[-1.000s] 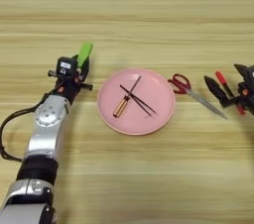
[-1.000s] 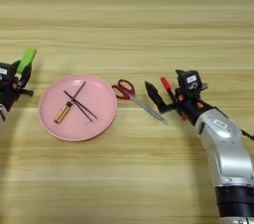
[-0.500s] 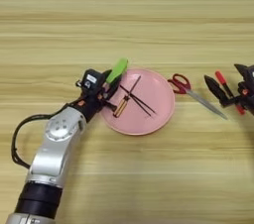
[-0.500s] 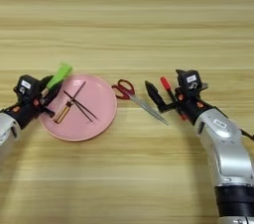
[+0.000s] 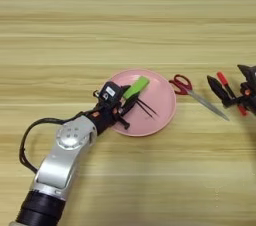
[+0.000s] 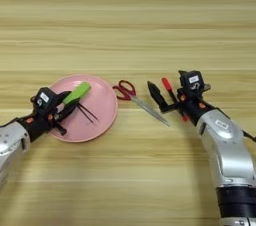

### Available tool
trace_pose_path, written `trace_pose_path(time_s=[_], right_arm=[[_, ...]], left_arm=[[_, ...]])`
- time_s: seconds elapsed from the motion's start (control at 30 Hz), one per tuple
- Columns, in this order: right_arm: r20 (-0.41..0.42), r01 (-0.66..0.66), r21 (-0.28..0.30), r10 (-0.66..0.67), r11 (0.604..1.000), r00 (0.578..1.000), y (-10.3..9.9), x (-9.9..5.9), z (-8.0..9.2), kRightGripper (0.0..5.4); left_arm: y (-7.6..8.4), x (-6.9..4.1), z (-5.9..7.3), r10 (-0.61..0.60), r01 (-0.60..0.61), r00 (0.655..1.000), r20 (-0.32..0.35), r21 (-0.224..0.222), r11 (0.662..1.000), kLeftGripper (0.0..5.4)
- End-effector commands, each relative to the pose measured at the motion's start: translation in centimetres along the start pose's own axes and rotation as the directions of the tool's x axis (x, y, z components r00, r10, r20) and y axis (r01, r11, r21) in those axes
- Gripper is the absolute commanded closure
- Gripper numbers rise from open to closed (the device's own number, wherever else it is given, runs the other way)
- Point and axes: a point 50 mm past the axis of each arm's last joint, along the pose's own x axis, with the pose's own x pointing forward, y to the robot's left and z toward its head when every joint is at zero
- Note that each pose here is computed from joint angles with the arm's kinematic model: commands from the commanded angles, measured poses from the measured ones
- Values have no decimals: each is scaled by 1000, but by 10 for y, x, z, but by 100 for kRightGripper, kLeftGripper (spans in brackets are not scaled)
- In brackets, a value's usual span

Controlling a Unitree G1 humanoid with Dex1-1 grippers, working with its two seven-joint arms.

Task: Move the objects on the table

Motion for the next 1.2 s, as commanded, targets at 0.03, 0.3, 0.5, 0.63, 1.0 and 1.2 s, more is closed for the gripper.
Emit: trace_pose_path(time_s=[0.03,0.3,0.5,0.63,1.0,1.2], right_arm=[[16,10,-2,-10,1000,1000,-1,3,4,0],[16,19,1,-19,1000,1000,-2,3,4,0],[13,34,-21,-34,999,999,-3,4,3,0],[15,38,-20,-38,999,999,-4,4,2,0],[50,136,-45,-133,990,990,-16,7,3,0],[64,203,-53,-200,978,978,-25,8,2,0]], left_arm=[[-4,-1,-5,-32,32,998,-50,13,999,407],[-10,-1,-4,-64,66,996,-66,37,997,366],[-7,-1,0,-53,55,998,-43,46,997,308],[-4,-2,2,-42,44,999,-32,39,998,271],[6,-3,6,1,-1,1000,-6,19,1000,174],[12,-3,7,36,-36,999,10,0,999,115]])
